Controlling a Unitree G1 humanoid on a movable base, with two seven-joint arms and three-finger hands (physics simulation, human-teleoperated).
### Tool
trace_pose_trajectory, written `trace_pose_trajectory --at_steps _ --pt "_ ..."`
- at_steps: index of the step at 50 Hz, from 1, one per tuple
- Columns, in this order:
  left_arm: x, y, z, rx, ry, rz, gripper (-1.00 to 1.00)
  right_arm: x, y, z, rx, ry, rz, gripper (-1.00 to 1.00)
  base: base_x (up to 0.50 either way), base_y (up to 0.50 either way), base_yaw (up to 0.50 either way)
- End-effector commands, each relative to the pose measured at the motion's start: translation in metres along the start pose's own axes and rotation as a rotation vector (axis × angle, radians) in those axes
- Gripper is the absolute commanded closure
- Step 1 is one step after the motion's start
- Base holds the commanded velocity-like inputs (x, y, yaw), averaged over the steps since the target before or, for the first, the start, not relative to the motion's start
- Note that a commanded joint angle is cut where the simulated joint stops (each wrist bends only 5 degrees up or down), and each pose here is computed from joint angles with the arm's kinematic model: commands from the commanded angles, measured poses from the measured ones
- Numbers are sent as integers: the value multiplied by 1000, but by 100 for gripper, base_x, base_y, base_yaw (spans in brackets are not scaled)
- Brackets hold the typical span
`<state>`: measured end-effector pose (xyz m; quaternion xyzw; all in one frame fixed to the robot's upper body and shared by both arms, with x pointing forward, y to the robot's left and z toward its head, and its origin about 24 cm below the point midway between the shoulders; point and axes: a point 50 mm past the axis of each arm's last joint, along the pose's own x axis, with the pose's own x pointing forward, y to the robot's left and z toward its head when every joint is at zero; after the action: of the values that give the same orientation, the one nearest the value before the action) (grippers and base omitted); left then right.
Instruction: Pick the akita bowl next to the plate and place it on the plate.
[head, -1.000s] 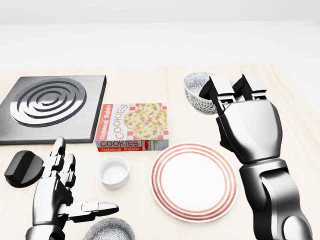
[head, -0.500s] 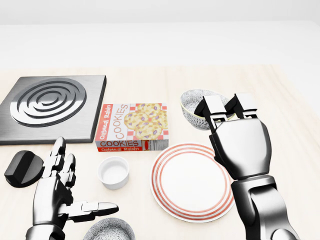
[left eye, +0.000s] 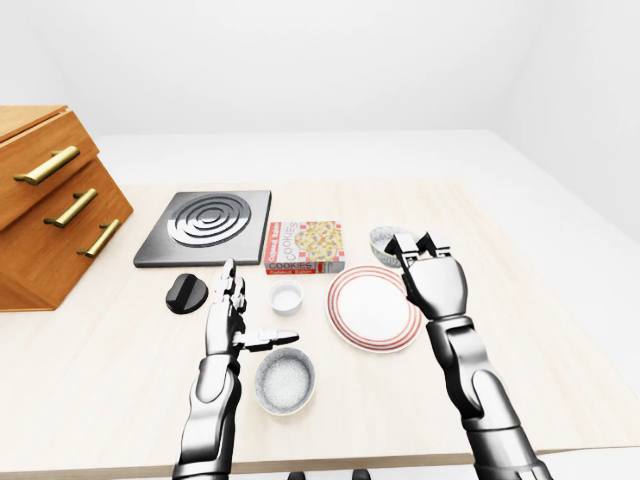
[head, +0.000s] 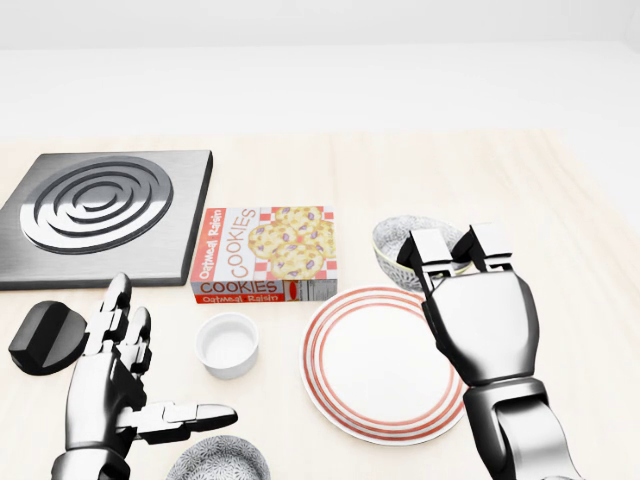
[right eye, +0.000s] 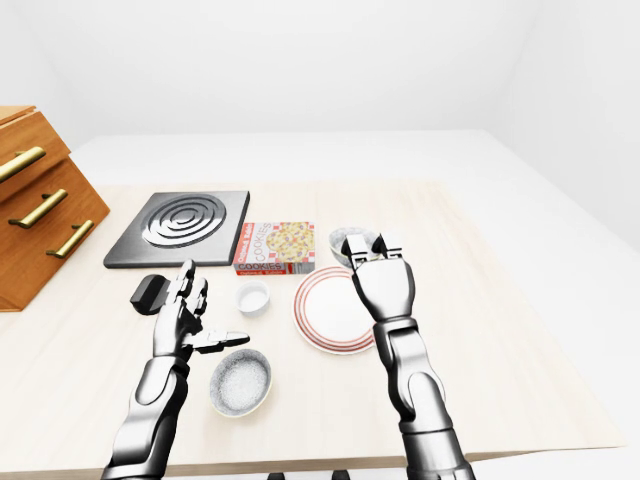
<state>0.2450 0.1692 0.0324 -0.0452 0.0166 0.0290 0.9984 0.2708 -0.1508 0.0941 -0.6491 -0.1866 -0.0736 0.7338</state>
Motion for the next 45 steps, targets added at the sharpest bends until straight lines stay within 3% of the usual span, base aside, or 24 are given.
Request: trace_pose_trajectory --at_steps 1,20,30,45 --pt "1 1 -1 1 0 0 -100 -8 3 1 67 18 7 100 0 0 0" --pt "-1 -1 3 0 0 0 -100 -23 0 8 37 -3 20 100 0 0 0" --pt "0 1 -3 0 0 1 -100 -30 29 0 -29 2 68 100 0 0 0" --pt "0 1 -2 0 -1 1 -100 -34 39 1 -38 -8 73 100 0 0 0"
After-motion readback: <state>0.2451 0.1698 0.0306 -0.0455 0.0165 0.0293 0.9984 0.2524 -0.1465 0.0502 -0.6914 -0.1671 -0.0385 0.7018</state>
